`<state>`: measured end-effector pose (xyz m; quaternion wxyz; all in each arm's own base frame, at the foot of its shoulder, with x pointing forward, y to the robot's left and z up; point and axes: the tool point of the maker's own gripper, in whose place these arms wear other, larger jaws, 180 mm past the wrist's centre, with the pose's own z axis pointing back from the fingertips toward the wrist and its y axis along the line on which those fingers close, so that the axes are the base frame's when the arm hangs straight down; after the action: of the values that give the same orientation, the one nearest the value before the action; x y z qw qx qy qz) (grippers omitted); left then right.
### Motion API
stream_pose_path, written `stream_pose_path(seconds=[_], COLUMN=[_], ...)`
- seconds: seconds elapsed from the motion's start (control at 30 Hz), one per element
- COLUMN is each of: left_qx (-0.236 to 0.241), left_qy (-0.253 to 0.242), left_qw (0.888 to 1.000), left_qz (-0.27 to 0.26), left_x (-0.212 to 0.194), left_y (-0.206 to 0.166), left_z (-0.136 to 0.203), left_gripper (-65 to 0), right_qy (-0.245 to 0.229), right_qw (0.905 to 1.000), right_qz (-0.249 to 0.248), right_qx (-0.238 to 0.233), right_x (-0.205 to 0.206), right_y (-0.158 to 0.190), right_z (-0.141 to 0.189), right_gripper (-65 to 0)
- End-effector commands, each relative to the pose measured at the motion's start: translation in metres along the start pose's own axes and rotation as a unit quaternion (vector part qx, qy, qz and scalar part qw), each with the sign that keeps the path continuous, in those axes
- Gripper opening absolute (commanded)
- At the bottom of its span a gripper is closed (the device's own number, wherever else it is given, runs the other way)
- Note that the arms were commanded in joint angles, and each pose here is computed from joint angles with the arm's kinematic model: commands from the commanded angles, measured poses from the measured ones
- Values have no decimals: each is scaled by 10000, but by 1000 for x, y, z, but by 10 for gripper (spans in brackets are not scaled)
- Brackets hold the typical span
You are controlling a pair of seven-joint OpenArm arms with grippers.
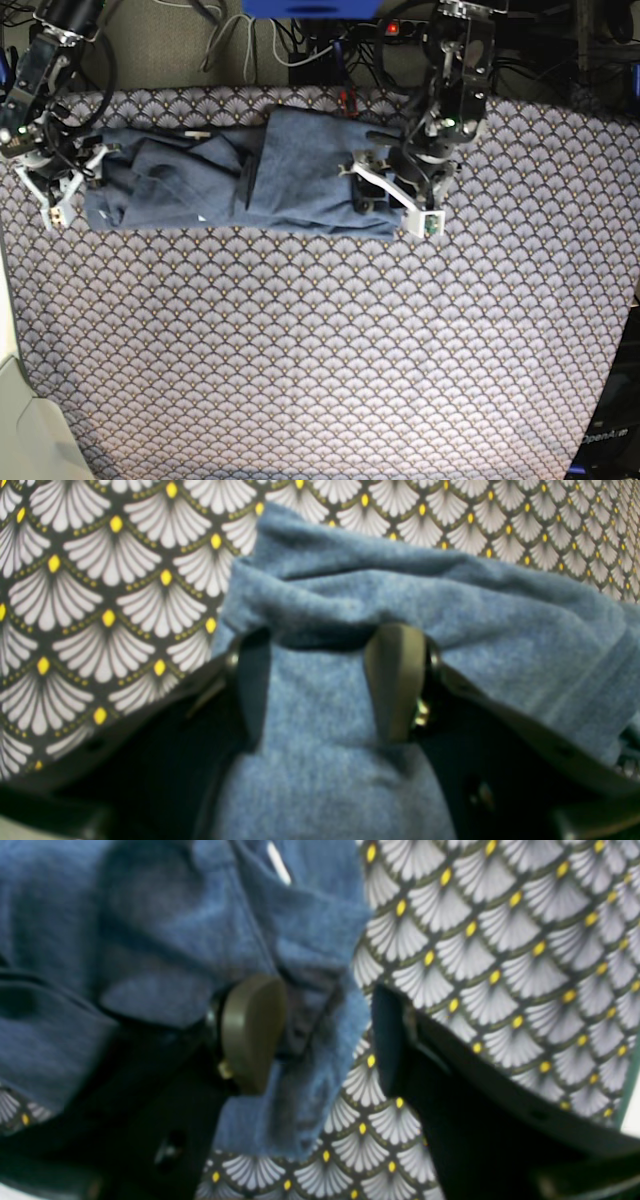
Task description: Fold the T-shirt properly
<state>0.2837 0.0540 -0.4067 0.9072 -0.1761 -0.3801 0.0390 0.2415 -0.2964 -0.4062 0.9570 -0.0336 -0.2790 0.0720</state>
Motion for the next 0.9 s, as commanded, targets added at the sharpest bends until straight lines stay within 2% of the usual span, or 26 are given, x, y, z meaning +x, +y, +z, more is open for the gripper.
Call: stream_pose_path(seconds=[0.0, 0.33, 0.57, 0.87], left_qx=[-34, -32, -31, -31], left_qy=[-217, -219, -223, -223], left_qw=[9998, 9998, 9997, 9997], left_qz=[-21, -21, -38, -38], left_x=[13, 14, 15, 15], left_y=[-2, -2, -2, -2], left_z=[1, 1, 2, 2], left_gripper=[-318, -318, -318, -318], right_qy=[-192, -420, -78, -12], right_qw=[9998, 9991, 9998, 9999], right_qz=[58, 41, -149, -139], right_qx=[-89, -73, 61, 59], right_x=[13, 20, -2, -6], right_y=[-9, -9, -13, -14], right_z=[4, 3, -13, -13], right_gripper=[-319, -319, -319, -322])
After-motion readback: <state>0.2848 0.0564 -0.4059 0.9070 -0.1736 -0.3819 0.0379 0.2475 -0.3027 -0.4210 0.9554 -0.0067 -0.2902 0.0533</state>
